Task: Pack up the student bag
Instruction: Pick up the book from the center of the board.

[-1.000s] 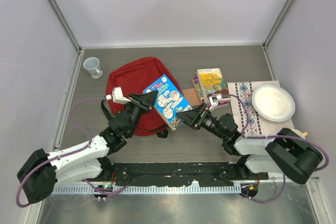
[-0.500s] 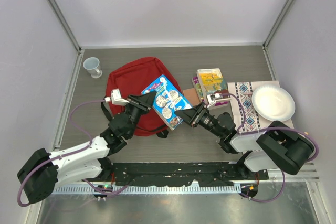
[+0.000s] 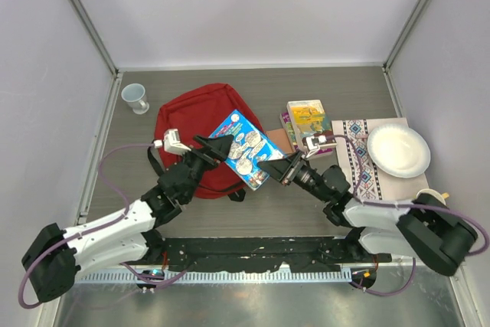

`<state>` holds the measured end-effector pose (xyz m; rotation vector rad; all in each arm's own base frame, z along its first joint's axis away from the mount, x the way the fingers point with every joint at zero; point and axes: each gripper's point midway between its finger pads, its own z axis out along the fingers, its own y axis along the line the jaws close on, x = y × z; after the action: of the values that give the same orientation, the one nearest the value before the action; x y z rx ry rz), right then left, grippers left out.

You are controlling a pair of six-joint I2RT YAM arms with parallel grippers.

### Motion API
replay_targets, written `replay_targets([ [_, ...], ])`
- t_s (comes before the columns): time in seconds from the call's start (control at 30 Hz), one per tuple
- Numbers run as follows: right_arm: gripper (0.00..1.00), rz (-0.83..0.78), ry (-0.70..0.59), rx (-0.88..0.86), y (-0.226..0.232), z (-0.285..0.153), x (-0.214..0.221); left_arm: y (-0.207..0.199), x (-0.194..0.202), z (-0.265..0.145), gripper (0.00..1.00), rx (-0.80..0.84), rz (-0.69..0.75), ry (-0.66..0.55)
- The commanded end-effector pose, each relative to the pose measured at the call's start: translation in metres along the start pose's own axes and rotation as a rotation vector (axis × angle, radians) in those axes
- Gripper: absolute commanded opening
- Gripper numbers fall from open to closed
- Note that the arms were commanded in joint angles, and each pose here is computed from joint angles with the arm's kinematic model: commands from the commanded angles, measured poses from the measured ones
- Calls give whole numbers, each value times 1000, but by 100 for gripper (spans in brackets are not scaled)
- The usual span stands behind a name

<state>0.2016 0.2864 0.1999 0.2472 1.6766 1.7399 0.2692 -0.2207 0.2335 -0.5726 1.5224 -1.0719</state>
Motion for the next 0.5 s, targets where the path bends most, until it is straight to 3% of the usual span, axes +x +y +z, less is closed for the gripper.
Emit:
replay_targets([
  [0.0,1,-144,-153,-26,27,-3,-34,7,0,-11,99,-82,247,101],
  [0.13,1,-270,-255,207,2,-19,-62,27,-3,-24,100,-183,481,195],
  [0.3,1,-387,-470,431,5,-61,-114,41,14,-29,100,-208,671,354],
  [0.47,1,-480,-537,486,30,-81,-137,43,53,-29,100,-144,854,546],
])
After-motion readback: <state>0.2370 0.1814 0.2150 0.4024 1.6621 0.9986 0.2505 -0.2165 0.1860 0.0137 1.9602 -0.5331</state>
